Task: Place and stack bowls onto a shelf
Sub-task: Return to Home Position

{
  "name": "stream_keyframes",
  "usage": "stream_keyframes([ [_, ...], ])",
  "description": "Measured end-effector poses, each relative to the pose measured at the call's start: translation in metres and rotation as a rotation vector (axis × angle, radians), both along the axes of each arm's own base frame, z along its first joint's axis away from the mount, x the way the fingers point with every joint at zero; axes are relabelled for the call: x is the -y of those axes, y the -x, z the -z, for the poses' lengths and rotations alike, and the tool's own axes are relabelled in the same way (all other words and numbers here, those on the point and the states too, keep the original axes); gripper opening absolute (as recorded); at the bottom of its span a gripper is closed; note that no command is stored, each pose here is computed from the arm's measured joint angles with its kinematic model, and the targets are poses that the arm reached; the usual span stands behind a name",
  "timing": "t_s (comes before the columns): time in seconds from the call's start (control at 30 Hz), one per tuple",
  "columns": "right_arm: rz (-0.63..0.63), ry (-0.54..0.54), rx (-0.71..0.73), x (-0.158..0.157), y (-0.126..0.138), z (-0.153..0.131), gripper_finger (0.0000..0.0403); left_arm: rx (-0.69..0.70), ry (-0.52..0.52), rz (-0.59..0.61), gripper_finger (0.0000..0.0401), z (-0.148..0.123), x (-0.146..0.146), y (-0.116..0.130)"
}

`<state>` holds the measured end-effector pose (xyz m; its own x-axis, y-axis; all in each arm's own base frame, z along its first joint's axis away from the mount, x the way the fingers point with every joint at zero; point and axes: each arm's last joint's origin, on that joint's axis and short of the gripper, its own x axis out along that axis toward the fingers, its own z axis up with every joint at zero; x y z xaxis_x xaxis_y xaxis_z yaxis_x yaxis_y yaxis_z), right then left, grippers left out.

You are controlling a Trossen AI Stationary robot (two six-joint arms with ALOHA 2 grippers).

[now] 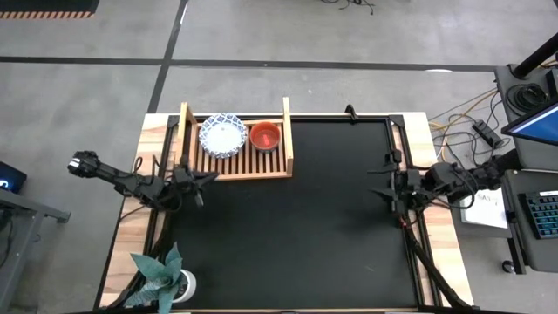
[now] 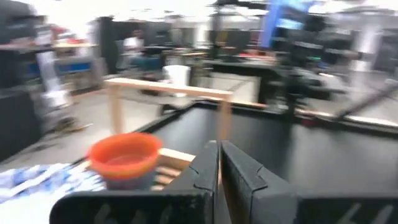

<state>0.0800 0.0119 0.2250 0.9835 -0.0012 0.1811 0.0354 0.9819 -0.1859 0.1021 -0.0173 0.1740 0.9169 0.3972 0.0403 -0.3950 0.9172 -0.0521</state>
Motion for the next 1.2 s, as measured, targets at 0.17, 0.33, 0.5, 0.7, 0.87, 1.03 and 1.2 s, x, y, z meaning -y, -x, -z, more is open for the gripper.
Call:
stream_keyframes([
  [0.17,-0.103,-0.029,-0.029,-0.004,-0.005,0.015,0.0214,0.006,0.026,-0.137,0.0,0.0,-0.004,0.002],
  [0.33,-0.117,-0.097,-0.036,-0.006,-0.013,0.039,0.0214,-0.001,0.023,-0.134,0.0,0.001,-0.003,0.001],
  [0.5,-0.196,-0.026,-0.135,-0.009,-0.015,0.054,0.0214,-0.001,0.023,-0.134,0.0,0.001,-0.003,0.001],
  [0.7,-0.131,0.007,-0.135,-0.007,-0.015,0.054,0.0214,-0.006,0.021,-0.134,0.0,0.001,-0.003,0.001],
  [0.87,0.078,-0.036,-0.138,-0.001,-0.017,0.054,0.0214,-0.01,0.019,-0.133,0.0,0.002,-0.003,0.001],
  [1.03,0.07,-0.151,-0.142,-0.002,-0.017,0.055,0.0215,-0.01,0.018,-0.133,0.0,0.002,-0.003,0.001],
  [1.2,0.066,-0.181,-0.141,-0.002,-0.017,0.055,0.0215,-0.013,0.017,-0.133,0.0,0.002,-0.003,0.001],
])
